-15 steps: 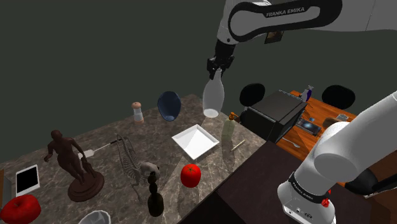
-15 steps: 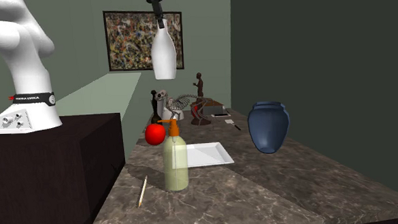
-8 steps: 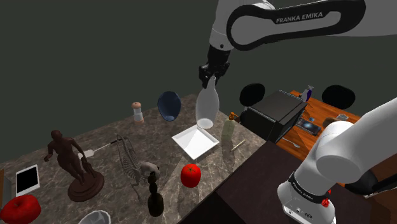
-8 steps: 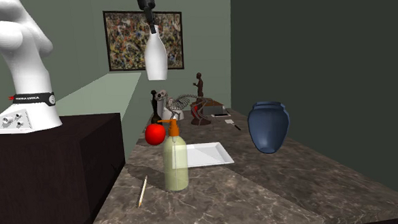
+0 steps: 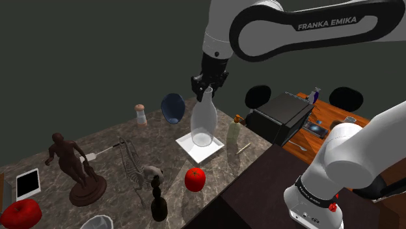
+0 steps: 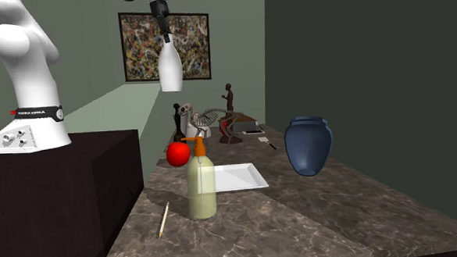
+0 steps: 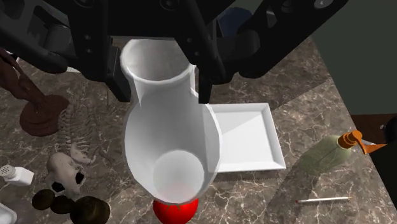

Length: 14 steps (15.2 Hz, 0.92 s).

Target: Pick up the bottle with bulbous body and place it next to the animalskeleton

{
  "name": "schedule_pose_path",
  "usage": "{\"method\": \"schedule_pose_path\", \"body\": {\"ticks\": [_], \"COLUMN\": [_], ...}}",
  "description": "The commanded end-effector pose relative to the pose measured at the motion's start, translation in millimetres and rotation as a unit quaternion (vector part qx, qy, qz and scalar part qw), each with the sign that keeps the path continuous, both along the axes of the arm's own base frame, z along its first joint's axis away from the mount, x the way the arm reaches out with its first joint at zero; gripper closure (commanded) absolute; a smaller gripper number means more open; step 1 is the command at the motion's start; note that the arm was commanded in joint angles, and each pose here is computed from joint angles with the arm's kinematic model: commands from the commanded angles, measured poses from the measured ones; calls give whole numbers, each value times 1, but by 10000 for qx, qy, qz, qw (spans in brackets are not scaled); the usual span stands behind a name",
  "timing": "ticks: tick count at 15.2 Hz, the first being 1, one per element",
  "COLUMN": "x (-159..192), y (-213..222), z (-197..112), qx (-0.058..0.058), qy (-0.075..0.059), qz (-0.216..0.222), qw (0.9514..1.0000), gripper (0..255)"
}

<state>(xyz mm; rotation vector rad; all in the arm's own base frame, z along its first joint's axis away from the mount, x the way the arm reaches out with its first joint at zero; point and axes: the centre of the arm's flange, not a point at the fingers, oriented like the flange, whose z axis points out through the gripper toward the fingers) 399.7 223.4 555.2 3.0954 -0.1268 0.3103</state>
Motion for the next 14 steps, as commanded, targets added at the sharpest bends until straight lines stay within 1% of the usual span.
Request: {"method": "schedule_pose_path", "body": {"ticks": [1,10,14], "x": [-10,-60,-60], "y": [25,134,134], "z": [-1,-1,-22], "qx": [3,3,3], "qy": [-3,-3,-3], "qz": [-9,-9,-9], "qw": [10000,10000,10000], "gripper": [255,255,255]}}
